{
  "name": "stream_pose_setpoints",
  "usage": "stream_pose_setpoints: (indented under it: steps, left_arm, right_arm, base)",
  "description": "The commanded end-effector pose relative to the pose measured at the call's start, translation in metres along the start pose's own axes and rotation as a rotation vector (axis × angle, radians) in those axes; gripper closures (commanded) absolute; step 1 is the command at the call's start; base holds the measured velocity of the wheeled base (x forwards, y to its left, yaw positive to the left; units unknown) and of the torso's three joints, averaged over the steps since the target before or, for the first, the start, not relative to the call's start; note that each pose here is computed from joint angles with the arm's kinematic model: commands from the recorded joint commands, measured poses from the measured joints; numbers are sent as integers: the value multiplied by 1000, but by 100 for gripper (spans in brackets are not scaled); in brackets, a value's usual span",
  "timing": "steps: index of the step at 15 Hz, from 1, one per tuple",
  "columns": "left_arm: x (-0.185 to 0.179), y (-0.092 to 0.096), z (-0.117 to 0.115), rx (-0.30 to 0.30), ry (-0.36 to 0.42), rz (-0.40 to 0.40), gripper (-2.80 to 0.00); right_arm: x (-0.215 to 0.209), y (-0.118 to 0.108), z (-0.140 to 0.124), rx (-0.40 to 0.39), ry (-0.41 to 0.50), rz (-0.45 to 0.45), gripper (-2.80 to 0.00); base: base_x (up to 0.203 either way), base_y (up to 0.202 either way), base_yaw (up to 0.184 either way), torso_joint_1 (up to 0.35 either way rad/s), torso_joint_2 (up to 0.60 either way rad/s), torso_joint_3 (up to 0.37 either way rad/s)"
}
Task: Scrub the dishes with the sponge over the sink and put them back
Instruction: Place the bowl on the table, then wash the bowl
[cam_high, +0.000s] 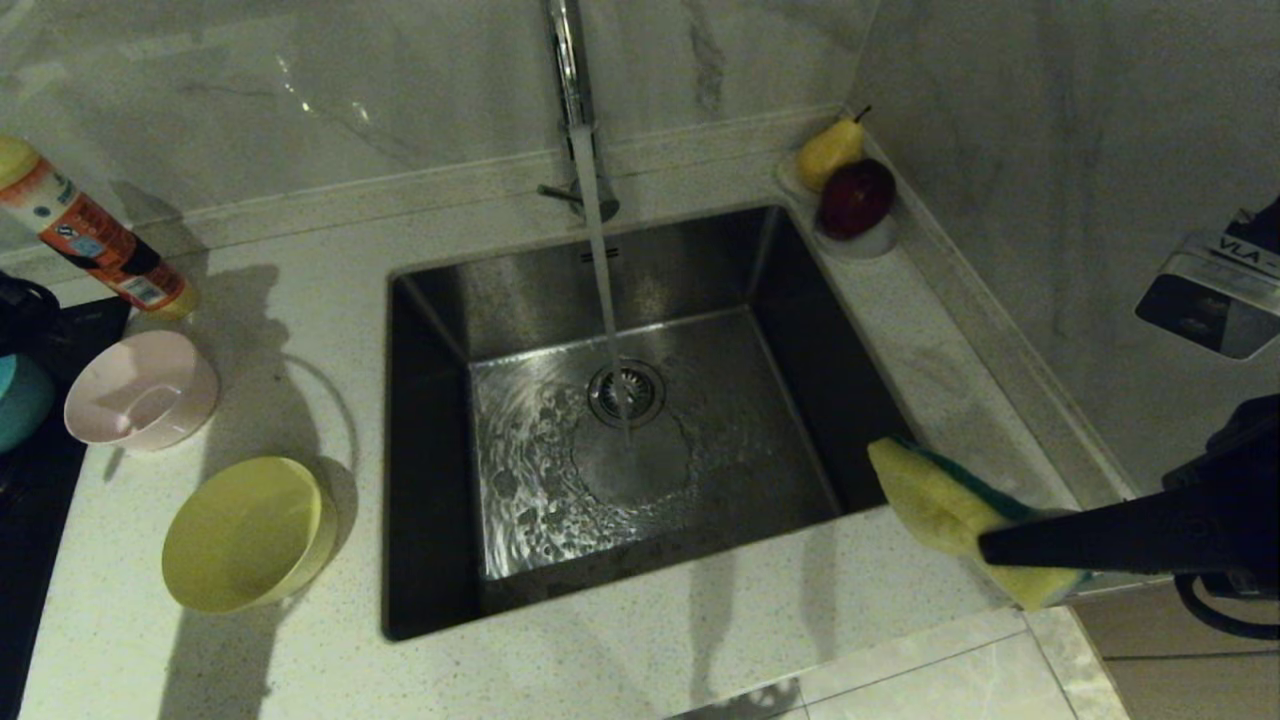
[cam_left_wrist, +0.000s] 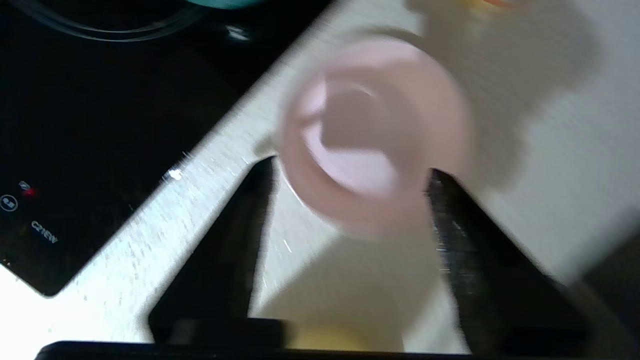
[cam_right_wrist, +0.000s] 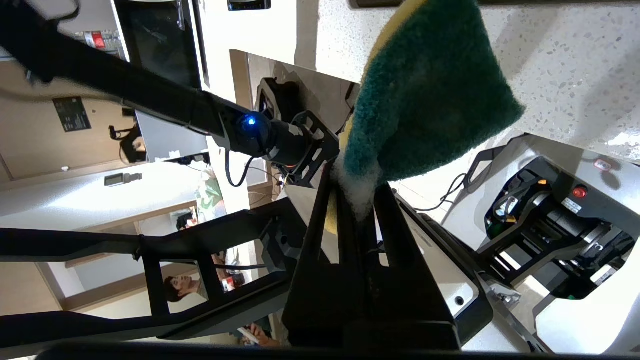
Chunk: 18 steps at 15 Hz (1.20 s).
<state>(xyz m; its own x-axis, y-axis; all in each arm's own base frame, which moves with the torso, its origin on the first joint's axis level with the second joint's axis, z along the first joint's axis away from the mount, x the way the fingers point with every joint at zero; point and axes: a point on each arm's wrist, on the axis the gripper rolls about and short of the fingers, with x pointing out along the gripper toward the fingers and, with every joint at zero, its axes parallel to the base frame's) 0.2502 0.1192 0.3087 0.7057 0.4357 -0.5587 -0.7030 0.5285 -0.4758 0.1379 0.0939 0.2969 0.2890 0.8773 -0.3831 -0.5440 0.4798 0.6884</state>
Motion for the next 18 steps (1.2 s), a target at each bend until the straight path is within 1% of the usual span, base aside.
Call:
stream_pose_setpoints:
  steps: [1,2,3,6,8,10,11,13,14,15,18]
  left_arm:
    - [-49,-1,2,38,-26,-117,0]
    - [-63,0,-1,73,-11,-160,0]
    - [-73,1,-4,135,2,-182,0]
    - [-92,8,-19,286,34,-195,0]
    - [-90,15,-35,356,90,-184,0]
    - [-83,25,-55,403,164,-163,0]
    - [-78,32,-66,446,209,-150,-280]
    - [-69,44,-87,546,288,-142,-280]
    - [-64,48,-94,573,317,-165,-280]
    - [-60,48,-98,578,332,-202,-280]
    - [-43,51,-107,574,355,-204,-280]
  right_arm:
    - [-1,0,-1,4,3,2,0]
    - [-1,0,-2,6,4,3,0]
    - [-1,0,-1,9,4,2,0]
    - [0,-1,-2,13,9,-1,0]
    - [1,-2,-2,18,11,-4,0]
    - [2,-3,-1,20,13,-5,0]
    - [3,-3,-1,23,15,-6,0]
    - [5,-5,-1,29,21,-11,0]
    - [5,-5,-1,28,21,-12,0]
    - [5,-6,-1,28,20,-12,0]
    - [7,-8,-3,34,24,-19,0]
  base:
    - [0,0,0,0,0,0]
    - [0,0,0,0,0,0]
    - [0,0,0,0,0,0]
    - [0,0,0,0,0,0]
    - [0,0,0,0,0,0]
    - [0,0,0,0,0,0]
    - [0,0,0,0,0,0]
    - [0,0,0,0,0,0]
    - [0,0,0,0,0,0]
    - [0,0,0,0,0,0]
    - [0,0,0,0,0,0]
